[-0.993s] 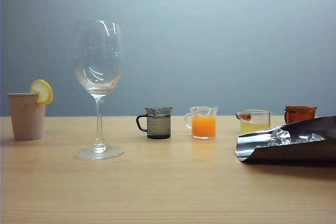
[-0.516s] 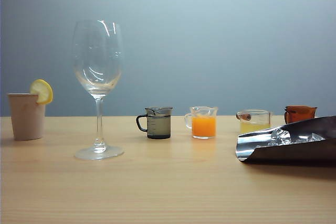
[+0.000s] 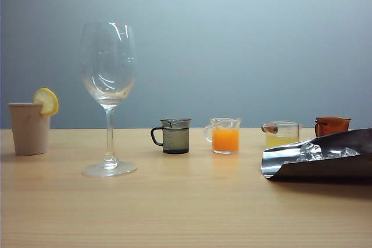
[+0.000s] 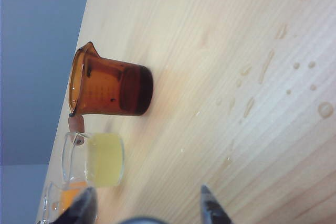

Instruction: Pick up the ice scoop on the desk filled with ice cubes, pour the ice into the goblet, and finally put the scoop back on the table.

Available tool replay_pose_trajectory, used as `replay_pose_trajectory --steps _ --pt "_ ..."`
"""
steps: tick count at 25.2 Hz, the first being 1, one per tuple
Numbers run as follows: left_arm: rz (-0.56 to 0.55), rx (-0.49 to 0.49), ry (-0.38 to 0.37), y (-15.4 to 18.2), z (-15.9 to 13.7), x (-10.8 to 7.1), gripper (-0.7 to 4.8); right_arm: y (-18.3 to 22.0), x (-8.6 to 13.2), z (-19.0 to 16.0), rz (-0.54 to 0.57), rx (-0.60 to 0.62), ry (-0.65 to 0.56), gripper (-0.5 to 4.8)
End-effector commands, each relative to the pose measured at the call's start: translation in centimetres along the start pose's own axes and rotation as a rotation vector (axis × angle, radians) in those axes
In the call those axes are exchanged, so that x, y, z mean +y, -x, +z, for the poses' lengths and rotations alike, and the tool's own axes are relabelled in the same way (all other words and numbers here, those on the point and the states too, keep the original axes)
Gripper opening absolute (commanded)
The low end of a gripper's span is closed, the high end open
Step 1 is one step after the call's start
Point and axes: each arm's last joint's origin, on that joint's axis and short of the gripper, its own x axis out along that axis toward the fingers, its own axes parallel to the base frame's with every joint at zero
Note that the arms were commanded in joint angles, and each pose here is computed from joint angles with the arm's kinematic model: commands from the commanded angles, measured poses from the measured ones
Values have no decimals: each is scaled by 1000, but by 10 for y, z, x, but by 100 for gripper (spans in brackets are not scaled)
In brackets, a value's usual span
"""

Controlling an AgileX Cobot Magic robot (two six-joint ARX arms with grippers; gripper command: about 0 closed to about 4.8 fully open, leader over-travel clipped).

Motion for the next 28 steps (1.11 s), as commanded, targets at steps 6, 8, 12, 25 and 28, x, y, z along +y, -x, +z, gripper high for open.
replay_pose_trajectory --steps 6,8,12,25,28 --pt "2 -18 -8 1 2 0 -6 -2 1 0 10 3 9 252" --pt "2 -18 -8 1 2 0 -6 -3 -2 0 -1 13 3 252" --pt "2 -18 -8 1 2 0 -6 -4 -1 0 13 4 9 252" --pt "3 -11 -6 -1 2 0 -6 -4 0 1 24 -6 15 111" --pt "3 -11 -6 -1 2 0 -6 -4 -1 1 21 -4 13 91"
